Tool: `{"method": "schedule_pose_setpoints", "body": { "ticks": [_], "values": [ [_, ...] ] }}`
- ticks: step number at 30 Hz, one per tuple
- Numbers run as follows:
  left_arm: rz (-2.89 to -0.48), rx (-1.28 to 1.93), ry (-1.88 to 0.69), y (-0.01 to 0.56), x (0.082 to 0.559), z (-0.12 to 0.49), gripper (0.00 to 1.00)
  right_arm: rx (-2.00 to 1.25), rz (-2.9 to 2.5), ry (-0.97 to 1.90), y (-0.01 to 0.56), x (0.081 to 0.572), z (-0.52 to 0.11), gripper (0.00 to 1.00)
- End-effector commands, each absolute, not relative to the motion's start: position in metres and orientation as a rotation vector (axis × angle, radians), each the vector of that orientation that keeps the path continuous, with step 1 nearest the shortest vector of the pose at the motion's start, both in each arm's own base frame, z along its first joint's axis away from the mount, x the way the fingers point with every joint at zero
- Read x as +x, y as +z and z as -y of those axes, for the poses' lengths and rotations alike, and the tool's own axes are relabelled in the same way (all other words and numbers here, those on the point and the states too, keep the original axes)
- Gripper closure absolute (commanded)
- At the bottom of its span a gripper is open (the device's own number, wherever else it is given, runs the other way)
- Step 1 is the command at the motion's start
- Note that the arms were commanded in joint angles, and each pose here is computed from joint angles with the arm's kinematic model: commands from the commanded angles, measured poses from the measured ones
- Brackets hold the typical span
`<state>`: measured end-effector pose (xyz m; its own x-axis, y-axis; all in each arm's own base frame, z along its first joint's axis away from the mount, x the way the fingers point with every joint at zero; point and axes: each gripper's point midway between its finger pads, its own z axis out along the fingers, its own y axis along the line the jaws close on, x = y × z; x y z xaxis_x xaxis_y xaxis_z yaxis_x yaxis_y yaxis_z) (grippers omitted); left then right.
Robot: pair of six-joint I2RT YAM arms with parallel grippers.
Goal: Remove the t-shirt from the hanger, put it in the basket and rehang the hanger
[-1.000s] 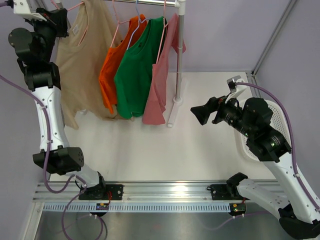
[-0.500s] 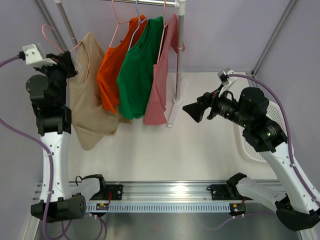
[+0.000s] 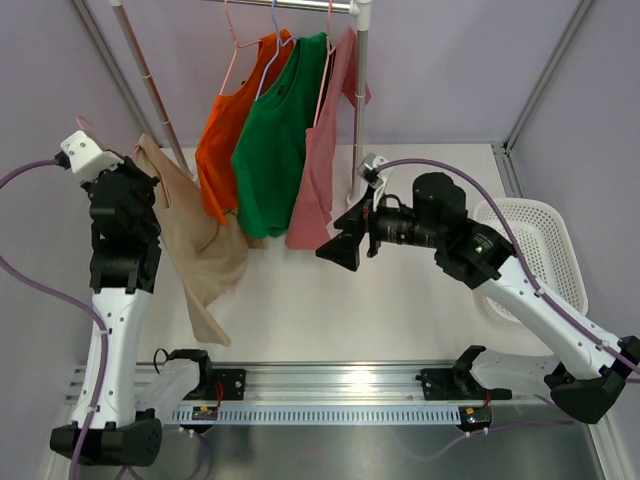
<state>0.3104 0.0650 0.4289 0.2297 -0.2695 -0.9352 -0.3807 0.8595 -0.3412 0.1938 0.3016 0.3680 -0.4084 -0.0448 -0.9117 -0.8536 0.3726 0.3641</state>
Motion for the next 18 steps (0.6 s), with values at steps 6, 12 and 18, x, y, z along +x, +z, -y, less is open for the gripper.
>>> {"method": "schedule_pose_setpoints", "body": {
  "ticks": [6, 12, 18],
  "values": [
    [-1.302, -0.881, 0.450, 0.431, 0.309, -0.102, 1.00, -0.977, -1.484, 1.200, 0.385, 0.172, -0.367, 0.01],
    [-1.317, -0.904, 0.542, 0.423, 0.307, -0.087, 1.00, -0.886, -1.348, 1.203, 0.384, 0.187, -0.403, 0.00],
    [-1.328, -0.896, 0.545, 0.416, 0.299, -0.067, 1.00, -0.846, -1.270, 1.184, 0.375, 0.194, -0.449, 0.00]
  ]
}}
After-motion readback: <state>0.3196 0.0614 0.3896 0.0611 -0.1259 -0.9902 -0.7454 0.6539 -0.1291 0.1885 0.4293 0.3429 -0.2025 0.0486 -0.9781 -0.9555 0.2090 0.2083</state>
